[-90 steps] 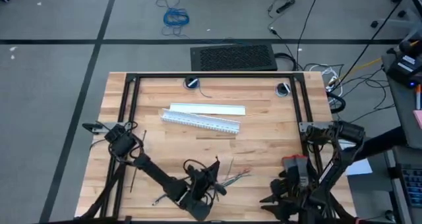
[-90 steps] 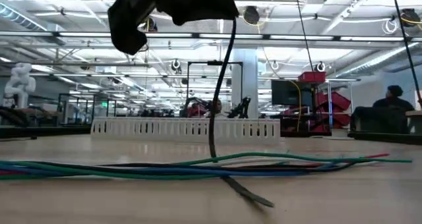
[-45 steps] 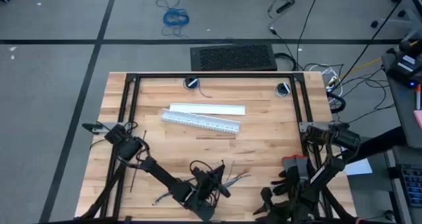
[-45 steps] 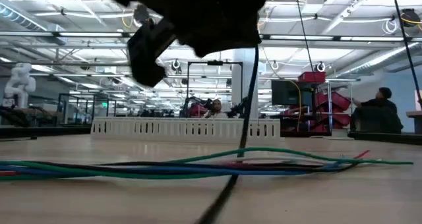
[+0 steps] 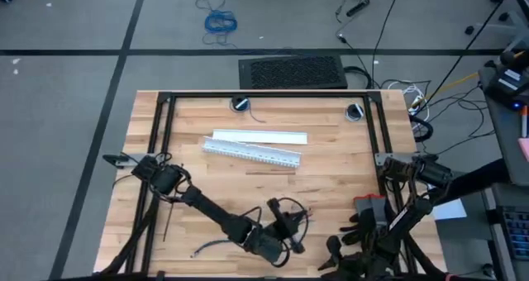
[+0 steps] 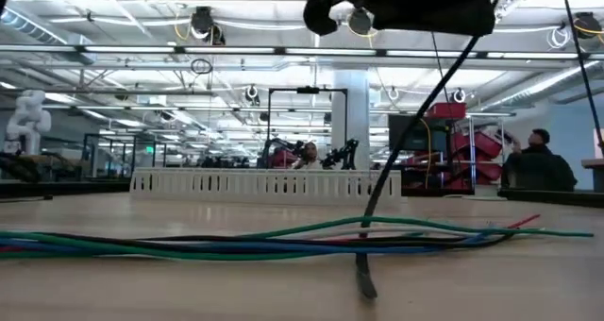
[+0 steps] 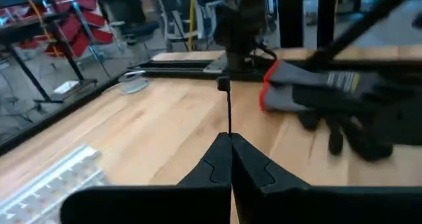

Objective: Ziptie cables
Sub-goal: Wrap the cable wire using a zip tie

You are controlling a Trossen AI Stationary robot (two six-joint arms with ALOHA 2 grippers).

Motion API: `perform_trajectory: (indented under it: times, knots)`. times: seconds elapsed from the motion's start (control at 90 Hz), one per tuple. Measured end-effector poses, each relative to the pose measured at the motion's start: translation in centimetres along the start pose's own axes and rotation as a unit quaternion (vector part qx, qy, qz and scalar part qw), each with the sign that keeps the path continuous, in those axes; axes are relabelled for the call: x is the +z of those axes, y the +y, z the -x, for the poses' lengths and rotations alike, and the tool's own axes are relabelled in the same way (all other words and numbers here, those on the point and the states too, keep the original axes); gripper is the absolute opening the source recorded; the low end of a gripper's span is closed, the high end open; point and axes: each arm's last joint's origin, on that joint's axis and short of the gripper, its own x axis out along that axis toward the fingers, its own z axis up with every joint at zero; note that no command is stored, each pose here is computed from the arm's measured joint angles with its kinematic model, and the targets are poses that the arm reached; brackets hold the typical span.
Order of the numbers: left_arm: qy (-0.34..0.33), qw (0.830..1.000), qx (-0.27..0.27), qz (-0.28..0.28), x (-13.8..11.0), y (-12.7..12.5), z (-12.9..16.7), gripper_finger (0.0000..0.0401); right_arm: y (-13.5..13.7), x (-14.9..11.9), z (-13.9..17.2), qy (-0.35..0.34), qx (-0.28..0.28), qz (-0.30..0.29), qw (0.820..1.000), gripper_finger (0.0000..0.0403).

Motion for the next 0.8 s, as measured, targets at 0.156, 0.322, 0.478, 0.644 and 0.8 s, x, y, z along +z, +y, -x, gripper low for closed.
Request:
perform_trajectory:
  times: [0.156, 0.322, 0.478, 0.644, 0.8]
  knots:
    - [0.021, 0.991, 0.098, -0.093, -0.3, 0.1, 2.7, 0.0000, 0.0, 0.0, 0.0, -0.001, 0.000, -0.004, 1.000, 0.0098]
    - [0.018, 0.993, 0.108, -0.051, -0.2, 0.1, 4.2, 0.0000, -0.2, 0.1, -0.2, 0.000, -0.004, -0.004, 1.000, 0.0098]
    - [0.030, 0.995, 0.084, 0.039, -1.4, -0.3, 5.5, 0.0000, -0.7, 0.2, -0.5, 0.001, -0.011, -0.007, 1.000, 0.0098]
    - [0.017, 0.990, 0.083, 0.113, -1.5, -0.8, 6.6, 0.0000, -1.4, 0.7, -1.1, -0.007, -0.010, -0.024, 1.000, 0.0098]
    - [0.002, 0.985, 0.071, 0.158, -0.8, -1.3, 7.1, 0.0000, -2.4, 1.5, -1.8, -0.026, -0.021, -0.038, 0.999, 0.0098]
